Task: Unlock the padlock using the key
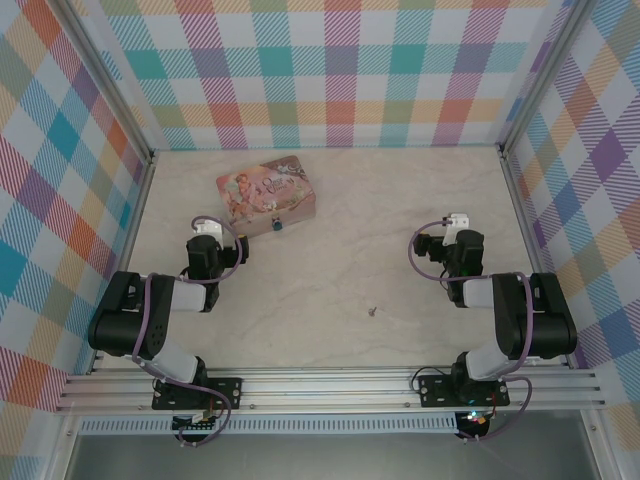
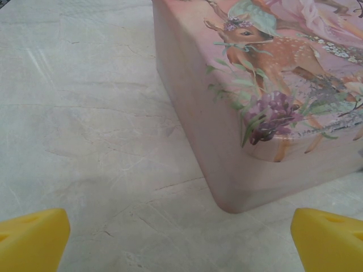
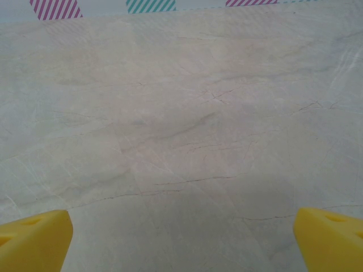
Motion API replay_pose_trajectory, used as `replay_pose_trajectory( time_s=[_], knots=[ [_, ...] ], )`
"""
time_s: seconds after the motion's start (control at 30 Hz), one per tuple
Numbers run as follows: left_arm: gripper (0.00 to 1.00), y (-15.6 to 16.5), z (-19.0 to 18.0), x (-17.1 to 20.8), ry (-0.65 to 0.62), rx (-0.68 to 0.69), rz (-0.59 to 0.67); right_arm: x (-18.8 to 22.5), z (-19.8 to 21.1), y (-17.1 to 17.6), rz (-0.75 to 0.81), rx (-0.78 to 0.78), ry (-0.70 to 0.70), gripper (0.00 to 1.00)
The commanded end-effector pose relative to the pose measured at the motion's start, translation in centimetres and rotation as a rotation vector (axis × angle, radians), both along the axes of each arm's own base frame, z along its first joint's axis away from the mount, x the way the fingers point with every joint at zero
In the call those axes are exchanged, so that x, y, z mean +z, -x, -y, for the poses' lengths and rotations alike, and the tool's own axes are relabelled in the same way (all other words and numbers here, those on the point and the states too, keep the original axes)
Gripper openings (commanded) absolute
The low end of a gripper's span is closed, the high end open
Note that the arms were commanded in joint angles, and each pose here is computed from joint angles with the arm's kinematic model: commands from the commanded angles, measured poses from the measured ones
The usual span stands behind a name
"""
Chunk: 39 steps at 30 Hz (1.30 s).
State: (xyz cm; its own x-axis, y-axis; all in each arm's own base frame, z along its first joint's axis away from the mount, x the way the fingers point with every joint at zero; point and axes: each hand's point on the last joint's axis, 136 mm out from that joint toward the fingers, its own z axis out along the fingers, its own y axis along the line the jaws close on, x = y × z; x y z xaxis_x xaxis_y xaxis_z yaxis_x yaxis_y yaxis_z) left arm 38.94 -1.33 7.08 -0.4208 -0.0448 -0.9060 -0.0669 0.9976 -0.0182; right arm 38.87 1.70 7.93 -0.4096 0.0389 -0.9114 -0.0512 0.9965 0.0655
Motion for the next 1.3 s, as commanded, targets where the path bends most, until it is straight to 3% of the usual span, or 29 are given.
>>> replay_pose_trajectory(
  time_s=[0.0, 0.23, 0.33, 0.43, 0.57, 0.67, 0.97, 1.27],
  knots=[
    [1.00, -0.6, -0.4, 1.4, 0.019, 0.011, 0.047, 1.3, -0.1, -0.9, 0.047, 0.009, -0.011, 1.00],
    [1.00, 1.5, -1.2, 7.4, 0.042, 0.061, 0.112, 3.8, 0.7, -0.1, -0.014, -0.049, -0.028, 1.00],
    [1.00, 2.6, -1.4, 9.2, 0.151, 0.114, 0.100, 5.3, 0.0, 1.3, -0.068, -0.043, -0.108, 1.00],
    [1.00, 3.5, -0.6, 9.8, 0.337, 0.141, 0.070, 6.6, -0.9, 3.2, -0.169, -0.068, -0.248, 1.00],
    [1.00, 4.7, 2.8, 9.5, 0.506, 0.071, -0.014, 7.4, -4.0, 6.4, -0.290, -0.047, -0.452, 0.96],
    [1.00, 5.7, 6.1, 8.7, 0.557, -0.002, -0.077, 6.3, -6.7, 9.4, -0.412, -0.028, -0.509, 0.91],
    [1.00, 7.2, 13.9, 7.8, 0.627, -0.175, -0.133, 1.8, -13.2, 16.2, -0.731, -0.014, -0.420, 0.72],
    [1.00, 6.8, 14.4, 7.9, 0.608, -0.186, -0.115, -1.9, -17.5, 15.8, -0.877, -0.029, -0.252, 0.59]
  ],
)
